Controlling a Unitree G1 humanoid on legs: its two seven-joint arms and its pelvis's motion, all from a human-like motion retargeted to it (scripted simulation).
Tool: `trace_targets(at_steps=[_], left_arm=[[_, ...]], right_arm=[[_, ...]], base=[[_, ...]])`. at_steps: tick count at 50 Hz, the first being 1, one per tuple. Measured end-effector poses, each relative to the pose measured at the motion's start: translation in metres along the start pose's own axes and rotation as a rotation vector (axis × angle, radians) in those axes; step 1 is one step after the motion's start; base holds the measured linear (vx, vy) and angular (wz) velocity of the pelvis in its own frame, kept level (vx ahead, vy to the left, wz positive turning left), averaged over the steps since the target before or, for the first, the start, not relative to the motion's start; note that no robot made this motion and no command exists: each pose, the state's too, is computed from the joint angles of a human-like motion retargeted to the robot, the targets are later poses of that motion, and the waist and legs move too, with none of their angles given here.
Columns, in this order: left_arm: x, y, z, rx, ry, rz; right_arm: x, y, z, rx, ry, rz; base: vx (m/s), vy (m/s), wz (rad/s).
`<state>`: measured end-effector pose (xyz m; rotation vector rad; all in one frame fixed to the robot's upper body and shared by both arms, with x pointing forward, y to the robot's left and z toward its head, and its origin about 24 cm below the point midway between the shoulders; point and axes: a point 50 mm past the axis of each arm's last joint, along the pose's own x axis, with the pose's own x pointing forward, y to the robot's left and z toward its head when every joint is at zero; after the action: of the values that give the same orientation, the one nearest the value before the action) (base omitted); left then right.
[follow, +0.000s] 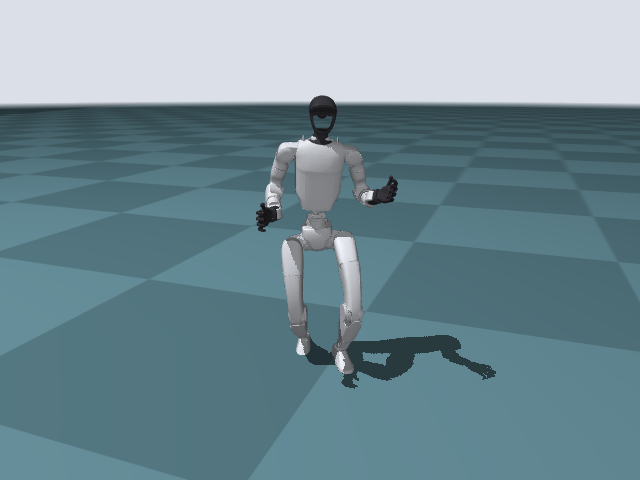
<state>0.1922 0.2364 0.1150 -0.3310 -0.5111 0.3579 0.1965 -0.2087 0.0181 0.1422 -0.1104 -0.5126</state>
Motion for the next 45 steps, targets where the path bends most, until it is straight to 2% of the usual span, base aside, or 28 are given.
trace_targets(at_steps=[10,24,32,39,45], left_arm=[[-0.011,-0.006,0.000,0.030,0.037,-0.064],[-0.036,-0.012,-0.014,0.117,0.191,-0.185],[-0.033,-0.015,-0.018,0.203,0.186,-0.232],[-0.051,-0.001,-0.035,0.308,0.281,-0.234],[-0.075,0.024,-0.045,0.468,0.378,-0.212]], right_arm=[[-0.013,0.003,0.007,0.002,0.002,0.124],[-0.027,0.055,0.057,0.223,-0.132,0.432],[-0.028,0.054,0.048,0.111,-0.127,0.395],[-0.031,0.036,0.042,-0.034,-0.143,0.333],[-0.036,0.024,0.055,-0.049,-0.193,0.283]], base=[[-0.05,0.01,-0.40],[-0.01,0.09,-0.24],[0.08,-0.02,0.09],[0.08,0.02,-0.26],[-0.04,0.13,-0.55]])
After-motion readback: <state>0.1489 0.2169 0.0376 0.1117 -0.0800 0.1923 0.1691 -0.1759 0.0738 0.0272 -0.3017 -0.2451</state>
